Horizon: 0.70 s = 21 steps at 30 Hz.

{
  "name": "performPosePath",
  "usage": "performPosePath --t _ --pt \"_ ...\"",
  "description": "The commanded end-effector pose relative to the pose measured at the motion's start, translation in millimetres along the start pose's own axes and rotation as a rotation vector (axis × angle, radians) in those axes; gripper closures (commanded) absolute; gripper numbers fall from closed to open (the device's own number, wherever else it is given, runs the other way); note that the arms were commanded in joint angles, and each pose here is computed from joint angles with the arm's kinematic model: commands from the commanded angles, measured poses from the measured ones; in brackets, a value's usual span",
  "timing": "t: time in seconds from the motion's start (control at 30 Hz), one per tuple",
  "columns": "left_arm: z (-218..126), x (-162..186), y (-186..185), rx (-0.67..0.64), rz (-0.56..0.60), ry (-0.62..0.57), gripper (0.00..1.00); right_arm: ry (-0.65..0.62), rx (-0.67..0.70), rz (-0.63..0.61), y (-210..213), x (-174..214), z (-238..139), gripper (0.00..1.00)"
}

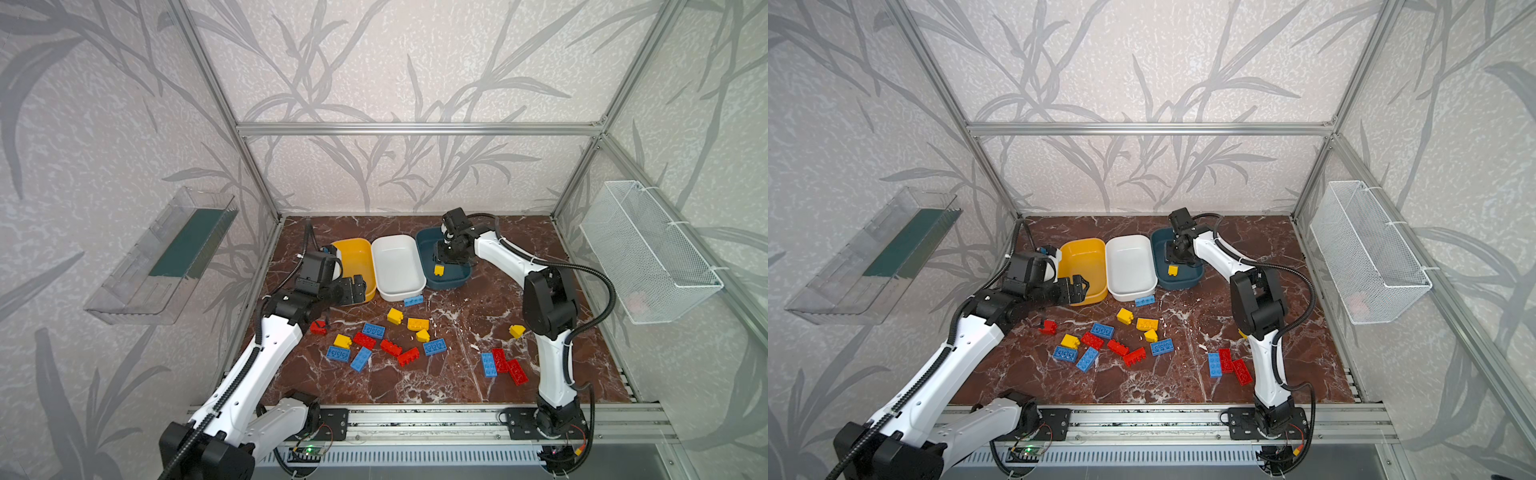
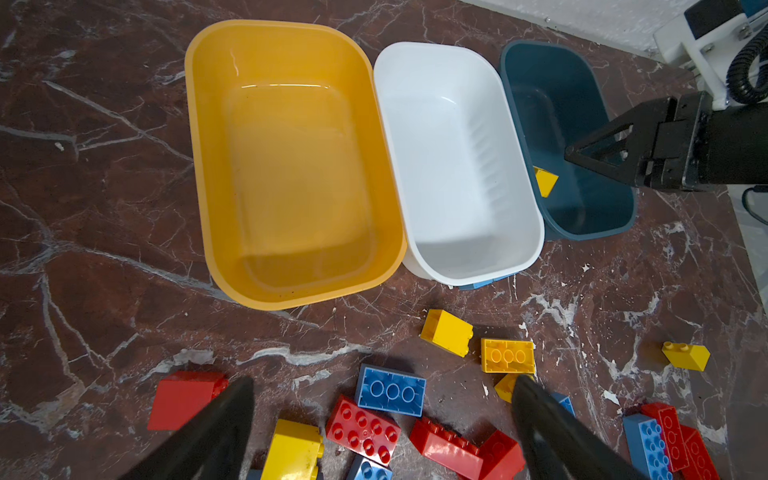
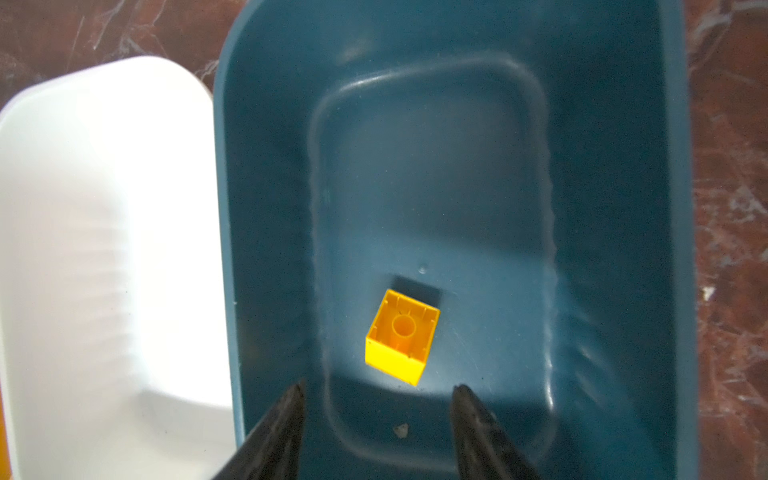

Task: Sort the legos into containers by color
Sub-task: 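Carry the yellow brick with the right gripper over the teal tub and release, then grasp a yellow 2x2 brick with the left gripper while the right gripper withdraws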

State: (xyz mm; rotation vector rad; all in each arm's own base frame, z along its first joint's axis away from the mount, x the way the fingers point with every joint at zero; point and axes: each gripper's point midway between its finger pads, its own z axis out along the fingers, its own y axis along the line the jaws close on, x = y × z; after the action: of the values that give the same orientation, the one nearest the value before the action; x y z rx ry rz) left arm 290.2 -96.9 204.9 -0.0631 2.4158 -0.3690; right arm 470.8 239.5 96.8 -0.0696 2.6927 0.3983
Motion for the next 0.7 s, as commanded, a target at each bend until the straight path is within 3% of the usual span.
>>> performPosePath --t 0.0,0.3,0.47,0.6,0.67 --pt "0 5 -1 -0.021 0.05 0.022 0.05 -0.033 -0.063 -0.05 15 -5 -20 0.36" --pt "7 25 -25 -0.009 0.204 0.077 0.07 -0.2 -0.193 -0.111 31 -2 -78 0.25" --pt "18 38 -41 -0.001 0.253 0.131 0.09 -0.314 -0.227 -0.112 20 27 -106 0.23" --pt "29 48 -57 0.01 0.293 0.178 0.12 -0.526 -0.315 -0.112 21 60 -124 0.19" --pt "34 51 -65 0.018 0.308 0.197 0.13 -0.561 -0.304 -0.112 14 74 -130 0.19"
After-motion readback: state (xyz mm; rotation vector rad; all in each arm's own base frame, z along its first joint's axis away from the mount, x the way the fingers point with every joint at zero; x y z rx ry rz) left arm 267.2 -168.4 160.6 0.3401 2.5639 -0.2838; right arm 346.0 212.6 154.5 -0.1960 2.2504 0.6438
